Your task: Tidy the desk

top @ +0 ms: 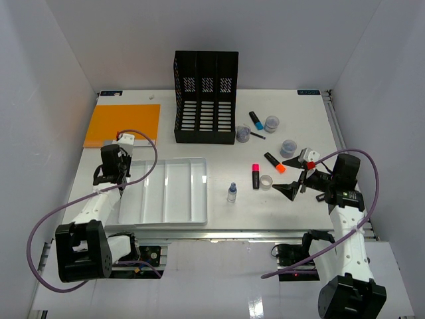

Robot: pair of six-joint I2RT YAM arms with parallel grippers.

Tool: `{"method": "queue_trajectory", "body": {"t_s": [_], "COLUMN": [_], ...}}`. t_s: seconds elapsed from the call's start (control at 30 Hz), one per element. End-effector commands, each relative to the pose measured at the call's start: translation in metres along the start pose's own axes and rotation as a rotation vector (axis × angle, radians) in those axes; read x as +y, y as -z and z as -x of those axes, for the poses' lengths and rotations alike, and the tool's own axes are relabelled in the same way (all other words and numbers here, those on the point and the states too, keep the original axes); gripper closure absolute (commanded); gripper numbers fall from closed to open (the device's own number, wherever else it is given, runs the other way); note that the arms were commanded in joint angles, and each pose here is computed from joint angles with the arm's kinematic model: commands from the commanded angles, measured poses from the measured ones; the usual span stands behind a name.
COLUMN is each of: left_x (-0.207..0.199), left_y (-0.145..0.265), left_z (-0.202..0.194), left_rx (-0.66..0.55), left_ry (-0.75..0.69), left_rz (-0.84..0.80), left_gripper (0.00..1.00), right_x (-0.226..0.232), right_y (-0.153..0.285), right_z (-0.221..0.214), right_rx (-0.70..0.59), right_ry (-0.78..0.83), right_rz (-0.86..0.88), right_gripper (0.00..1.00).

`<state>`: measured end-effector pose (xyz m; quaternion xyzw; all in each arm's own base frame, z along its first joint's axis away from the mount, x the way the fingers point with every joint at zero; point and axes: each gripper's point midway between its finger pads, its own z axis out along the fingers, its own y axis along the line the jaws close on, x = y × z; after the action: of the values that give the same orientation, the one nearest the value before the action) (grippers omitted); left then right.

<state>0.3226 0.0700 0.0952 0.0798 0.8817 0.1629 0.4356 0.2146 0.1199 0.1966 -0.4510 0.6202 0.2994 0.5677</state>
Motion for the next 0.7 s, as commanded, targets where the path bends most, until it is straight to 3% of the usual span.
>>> {"method": "queue_trajectory", "body": {"t_s": [0.0,0.17,0.27,0.3,0.33,0.37,0.4,0.47,0.67], "left_x": [0.005,0.007,0.011,0.013,0.015,0.016,0.017,0.019,0.019], "left_y": [-0.001,0.002,0.004,0.005,0.006,0.007,0.008,0.010,0.025], "left_z": [-0.011,-0.026,-0.025,-0.024,-0.024,-0.024,-0.023,-0.020,0.028], "left_rx": [0.004,0.031,0.035,0.033,0.036,0.037,0.034,0.027,-0.085], "left_ry": [-0.013,-0.007,0.002,0.015,0.027,0.037,0.048,0.073,0.142], "left_rz": [0.032,0.067,0.088,0.099,0.112,0.124,0.130,0.140,0.081], "left_gripper": [1.00,1.00,0.94,0.78,0.55,0.40,0.32,0.19,0.12], "right_x": [0.005,0.006,0.006,0.006,0.006,0.006,0.005,0.005,0.004], "right_y": [0.001,0.001,0.001,0.001,0.001,0.001,0.001,0.001,0.001], "right_z": [0.009,0.009,0.009,0.009,0.009,0.009,0.009,0.008,0.005], "right_rx": [-0.025,-0.028,-0.029,-0.029,-0.029,-0.028,-0.027,-0.024,-0.018], "right_ry": [0.012,0.014,0.014,0.014,0.013,0.012,0.011,0.011,0.003], "right_rz": [0.020,0.023,0.024,0.024,0.023,0.022,0.021,0.020,0.016], "right_gripper": [0.02,0.02,0.02,0.02,0.02,0.02,0.02,0.02,0.02]}}
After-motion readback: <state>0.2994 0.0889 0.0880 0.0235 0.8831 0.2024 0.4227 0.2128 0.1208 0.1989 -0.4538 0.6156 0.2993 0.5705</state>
